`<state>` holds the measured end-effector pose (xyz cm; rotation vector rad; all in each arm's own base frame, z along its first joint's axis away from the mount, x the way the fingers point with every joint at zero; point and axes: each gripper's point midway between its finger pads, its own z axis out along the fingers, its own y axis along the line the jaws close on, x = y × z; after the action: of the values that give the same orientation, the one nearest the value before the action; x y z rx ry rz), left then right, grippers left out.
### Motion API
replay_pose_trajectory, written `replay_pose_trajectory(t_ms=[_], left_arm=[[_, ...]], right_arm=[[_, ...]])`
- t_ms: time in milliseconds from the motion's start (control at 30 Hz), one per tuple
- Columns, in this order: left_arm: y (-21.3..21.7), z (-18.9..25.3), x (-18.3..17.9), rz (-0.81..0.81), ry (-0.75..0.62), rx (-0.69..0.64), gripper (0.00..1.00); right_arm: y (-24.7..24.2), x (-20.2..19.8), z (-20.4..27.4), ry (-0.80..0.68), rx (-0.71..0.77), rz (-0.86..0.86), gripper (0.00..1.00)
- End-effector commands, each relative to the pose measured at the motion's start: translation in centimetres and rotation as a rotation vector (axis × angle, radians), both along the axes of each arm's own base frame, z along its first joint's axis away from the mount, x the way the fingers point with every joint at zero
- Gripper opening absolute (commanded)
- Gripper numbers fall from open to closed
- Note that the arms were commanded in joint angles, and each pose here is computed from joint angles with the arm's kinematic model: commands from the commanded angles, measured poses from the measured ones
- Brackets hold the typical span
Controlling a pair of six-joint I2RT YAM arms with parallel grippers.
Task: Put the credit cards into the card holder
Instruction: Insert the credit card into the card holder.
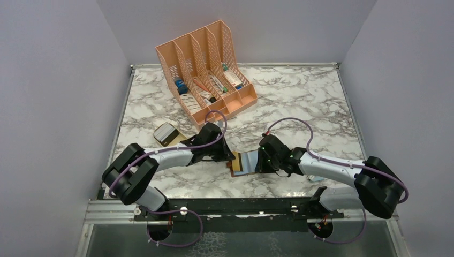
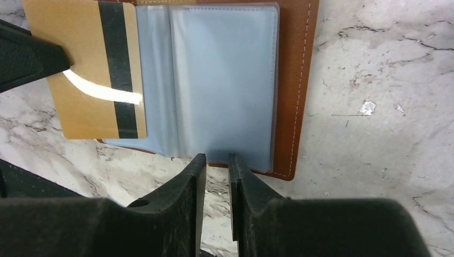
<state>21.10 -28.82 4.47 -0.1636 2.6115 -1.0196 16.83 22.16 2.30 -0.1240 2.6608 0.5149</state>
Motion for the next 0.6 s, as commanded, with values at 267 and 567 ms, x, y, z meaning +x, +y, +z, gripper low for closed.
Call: replay_pose_trajectory(t_ms=[267,567], left_arm=[[-2.3,2.1,0.1,-0.007,-0.033,-0.123,0.0],[-3.5,3.3,-0.2,-0.025,-0.031,-0.173,0.0]], right_arm=[[-0.3,2.6,3.7,-0.117,-0.047,-0.029,0.22],[-1.3,3.8,3.1,-0.134,-0.131,-0.048,0.22]])
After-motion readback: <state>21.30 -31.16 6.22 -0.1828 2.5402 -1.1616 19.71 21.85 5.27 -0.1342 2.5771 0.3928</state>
